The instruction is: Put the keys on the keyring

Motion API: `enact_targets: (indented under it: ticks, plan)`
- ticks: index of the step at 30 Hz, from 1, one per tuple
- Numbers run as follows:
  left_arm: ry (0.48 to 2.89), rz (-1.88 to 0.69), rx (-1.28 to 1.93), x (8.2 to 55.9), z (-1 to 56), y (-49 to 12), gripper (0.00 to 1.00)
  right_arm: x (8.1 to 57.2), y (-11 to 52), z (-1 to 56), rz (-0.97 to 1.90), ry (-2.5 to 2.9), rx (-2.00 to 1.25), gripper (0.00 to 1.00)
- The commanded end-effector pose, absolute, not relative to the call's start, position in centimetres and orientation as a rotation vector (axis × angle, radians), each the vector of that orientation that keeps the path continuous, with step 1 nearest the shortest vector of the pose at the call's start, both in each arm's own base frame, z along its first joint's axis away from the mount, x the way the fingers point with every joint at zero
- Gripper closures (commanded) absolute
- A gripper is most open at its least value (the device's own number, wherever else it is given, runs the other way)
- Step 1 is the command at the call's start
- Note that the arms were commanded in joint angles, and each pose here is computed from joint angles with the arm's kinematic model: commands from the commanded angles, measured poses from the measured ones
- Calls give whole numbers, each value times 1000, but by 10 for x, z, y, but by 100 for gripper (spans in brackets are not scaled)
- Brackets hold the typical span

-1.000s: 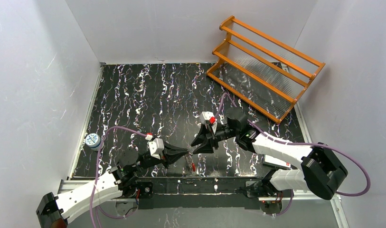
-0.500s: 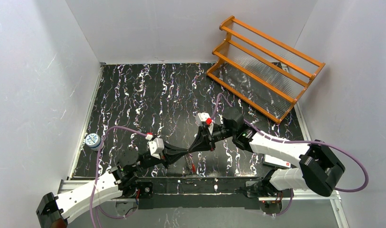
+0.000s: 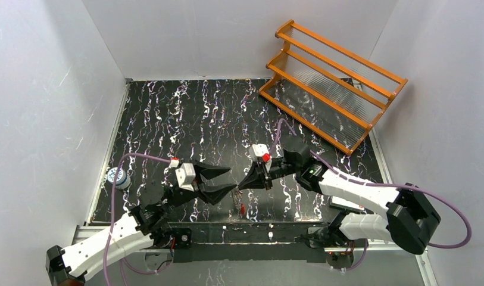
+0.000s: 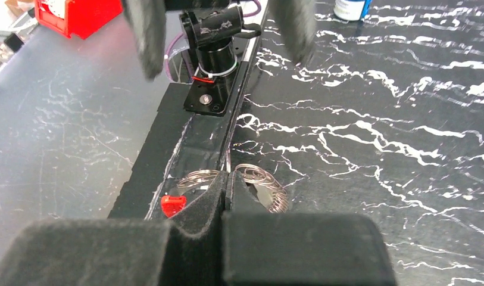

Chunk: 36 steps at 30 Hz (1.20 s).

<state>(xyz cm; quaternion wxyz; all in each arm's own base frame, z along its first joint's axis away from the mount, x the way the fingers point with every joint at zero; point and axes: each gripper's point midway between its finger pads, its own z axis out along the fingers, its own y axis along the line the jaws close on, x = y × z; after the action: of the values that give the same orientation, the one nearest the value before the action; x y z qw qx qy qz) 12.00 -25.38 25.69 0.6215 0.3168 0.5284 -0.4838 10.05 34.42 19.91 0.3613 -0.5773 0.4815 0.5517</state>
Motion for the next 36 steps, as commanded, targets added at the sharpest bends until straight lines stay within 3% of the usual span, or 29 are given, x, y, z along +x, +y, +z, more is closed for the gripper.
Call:
enact_targets:
  ticks: [1, 4, 5, 6, 22, 34, 36]
  plan:
    - [1203, -1058, 737, 121, 274, -246, 46, 91, 337, 216, 1360, 1049, -1536, 99]
    - [1208, -1024, 823, 114, 263, -244, 45, 83, 329, 220, 1315, 900, -1586, 99]
    - [1206, -1012, 856, 112, 259, -243, 17, 80, 327, 221, 1289, 846, -1604, 99]
    - [1205, -998, 887, 110, 255, -242, 4, 79, 325, 222, 1255, 787, -1616, 99]
    - [1057, -872, 1229, 94, 237, -250, 2, 77, 311, 235, 819, 234, -1721, 99]
    - [1082, -962, 1282, 94, 239, -273, 40, 76, 310, 234, 826, 258, -1747, 99]
    - [1069, -976, 1278, 92, 242, -274, 55, 79, 311, 235, 848, 316, -1736, 99]
